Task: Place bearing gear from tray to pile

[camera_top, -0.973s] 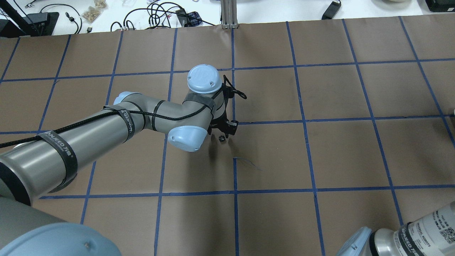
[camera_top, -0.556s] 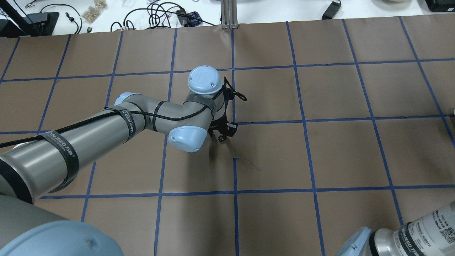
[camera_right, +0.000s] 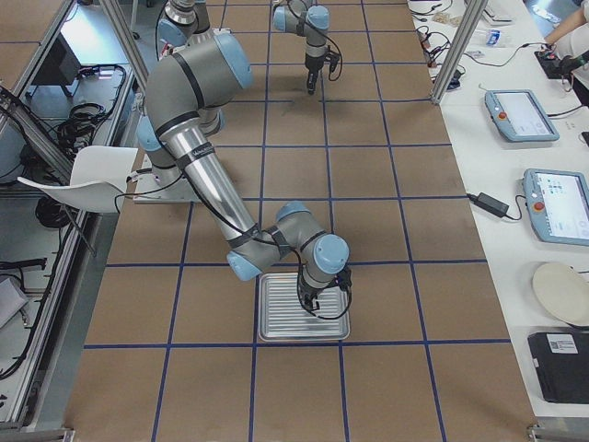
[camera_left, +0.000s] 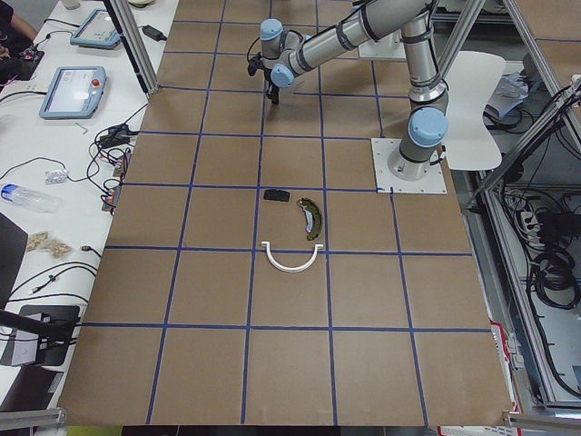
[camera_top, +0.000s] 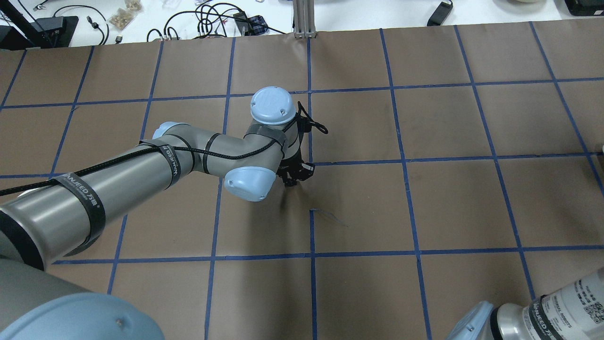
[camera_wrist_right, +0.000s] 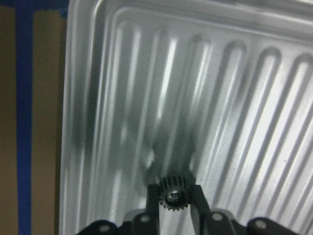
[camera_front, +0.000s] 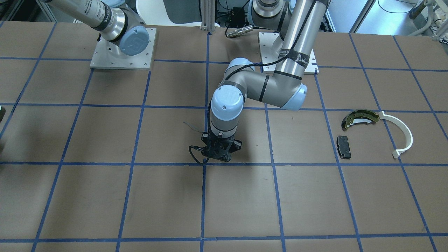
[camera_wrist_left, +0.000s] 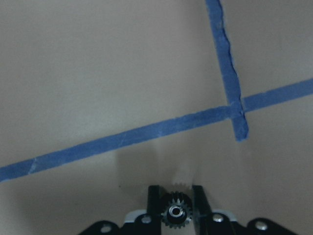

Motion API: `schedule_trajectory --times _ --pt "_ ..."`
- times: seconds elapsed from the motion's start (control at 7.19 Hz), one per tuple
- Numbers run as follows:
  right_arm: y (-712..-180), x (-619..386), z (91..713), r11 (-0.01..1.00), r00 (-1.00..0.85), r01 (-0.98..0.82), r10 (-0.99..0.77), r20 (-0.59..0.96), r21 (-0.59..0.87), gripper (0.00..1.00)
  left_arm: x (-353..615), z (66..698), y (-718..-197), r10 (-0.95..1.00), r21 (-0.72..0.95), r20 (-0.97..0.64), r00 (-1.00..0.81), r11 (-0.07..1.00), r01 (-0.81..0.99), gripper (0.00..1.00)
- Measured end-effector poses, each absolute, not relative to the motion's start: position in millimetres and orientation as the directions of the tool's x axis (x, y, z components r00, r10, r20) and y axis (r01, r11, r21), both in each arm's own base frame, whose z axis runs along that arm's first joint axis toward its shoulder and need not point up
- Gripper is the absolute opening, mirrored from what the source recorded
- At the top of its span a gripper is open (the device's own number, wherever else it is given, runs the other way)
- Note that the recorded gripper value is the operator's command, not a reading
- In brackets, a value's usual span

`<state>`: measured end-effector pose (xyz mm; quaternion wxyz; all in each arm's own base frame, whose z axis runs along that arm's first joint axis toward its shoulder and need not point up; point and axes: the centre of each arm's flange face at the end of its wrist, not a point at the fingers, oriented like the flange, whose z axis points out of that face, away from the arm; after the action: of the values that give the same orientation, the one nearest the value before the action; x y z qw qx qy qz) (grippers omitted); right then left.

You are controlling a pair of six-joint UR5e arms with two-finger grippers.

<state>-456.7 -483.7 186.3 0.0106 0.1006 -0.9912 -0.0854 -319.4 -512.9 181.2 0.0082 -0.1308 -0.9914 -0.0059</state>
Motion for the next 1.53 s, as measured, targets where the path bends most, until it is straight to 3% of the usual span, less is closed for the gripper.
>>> schedule_trajectory --times 0.42,0.97,1.25,1.53 --pt "-492.8 -399.0 266.5 0.968 -0.985 -0.164 -0.170 0.016 0.190 0.00 -254.9 243.0 -557.1 0.237 0.054 0.008 -0.972 0.970 0.237 0.00" --pt "-517.0 -104.0 292.8 0.981 -0.999 -0.030 -0.034 0.014 0.190 0.00 -51.4 306.7 -607.7 0.183 0.124 -0.025 -0.983 0.976 0.179 0.00" --pt "-504.8 34.3 284.8 0.980 -0.997 0.064 0.069 -0.021 0.186 0.00 55.6 298.3 -600.4 0.166 0.153 0.003 -0.986 0.975 0.164 0.00" --pt "-481.1 176.4 283.8 0.988 -0.998 0.062 0.063 0.001 0.138 0.00 127.7 277.5 -579.0 0.144 0.189 0.025 -0.989 0.971 0.147 0.00"
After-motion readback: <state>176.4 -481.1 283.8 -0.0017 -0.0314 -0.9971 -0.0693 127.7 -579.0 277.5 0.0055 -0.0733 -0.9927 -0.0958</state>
